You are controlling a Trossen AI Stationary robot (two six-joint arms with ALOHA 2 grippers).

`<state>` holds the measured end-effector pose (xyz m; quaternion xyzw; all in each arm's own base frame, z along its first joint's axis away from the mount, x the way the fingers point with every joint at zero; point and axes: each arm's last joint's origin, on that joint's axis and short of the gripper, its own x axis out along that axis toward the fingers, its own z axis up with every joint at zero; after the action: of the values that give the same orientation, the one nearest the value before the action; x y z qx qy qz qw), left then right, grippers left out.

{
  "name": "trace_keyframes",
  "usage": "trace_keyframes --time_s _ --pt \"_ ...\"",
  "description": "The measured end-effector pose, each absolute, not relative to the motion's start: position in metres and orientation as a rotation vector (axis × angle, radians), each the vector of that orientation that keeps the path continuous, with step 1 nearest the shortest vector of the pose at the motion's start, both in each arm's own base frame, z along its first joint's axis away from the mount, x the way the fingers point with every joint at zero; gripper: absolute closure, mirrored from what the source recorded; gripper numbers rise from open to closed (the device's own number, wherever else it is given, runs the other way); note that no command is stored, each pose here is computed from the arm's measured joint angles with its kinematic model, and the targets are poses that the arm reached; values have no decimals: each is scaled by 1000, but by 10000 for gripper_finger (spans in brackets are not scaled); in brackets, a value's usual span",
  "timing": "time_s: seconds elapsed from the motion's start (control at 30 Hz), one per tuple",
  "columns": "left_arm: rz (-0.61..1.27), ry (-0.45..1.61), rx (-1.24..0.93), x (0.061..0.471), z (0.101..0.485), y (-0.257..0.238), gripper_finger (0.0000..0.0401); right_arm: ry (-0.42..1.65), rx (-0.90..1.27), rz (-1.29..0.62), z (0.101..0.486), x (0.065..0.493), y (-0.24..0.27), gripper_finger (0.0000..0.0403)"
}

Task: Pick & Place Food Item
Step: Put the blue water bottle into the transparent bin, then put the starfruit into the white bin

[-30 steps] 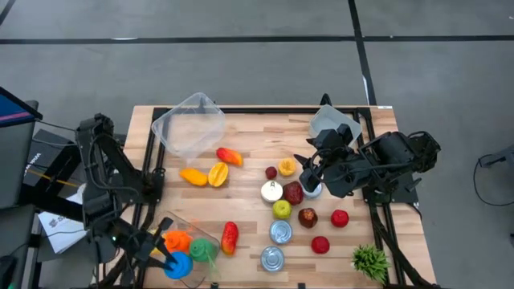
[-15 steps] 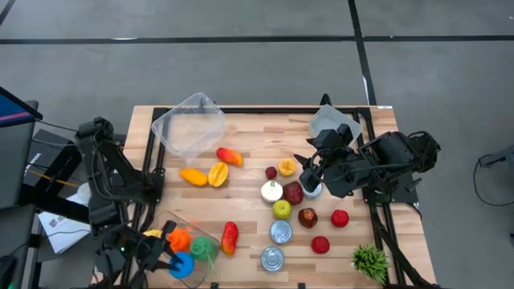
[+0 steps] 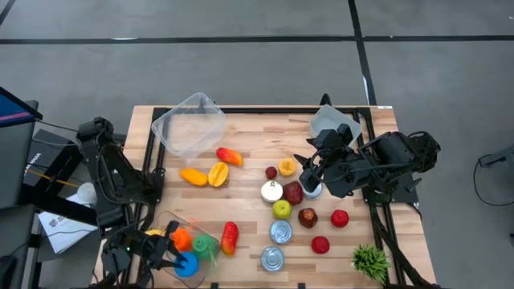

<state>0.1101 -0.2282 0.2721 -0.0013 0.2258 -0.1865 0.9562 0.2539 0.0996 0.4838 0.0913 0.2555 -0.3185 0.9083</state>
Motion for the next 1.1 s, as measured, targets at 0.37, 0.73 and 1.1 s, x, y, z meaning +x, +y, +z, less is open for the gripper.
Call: trace_keyframes --time_s 0.37,0.73,1.1 --pt "-368 440 -19 110 265 -228 344 527 188 -657 484 254 100 148" --pt "-367 441 -17 110 265 -228 281 527 189 -657 484 254 100 148" --pt "-368 413 -60 109 278 -218 211 536 195 -647 484 254 100 147"
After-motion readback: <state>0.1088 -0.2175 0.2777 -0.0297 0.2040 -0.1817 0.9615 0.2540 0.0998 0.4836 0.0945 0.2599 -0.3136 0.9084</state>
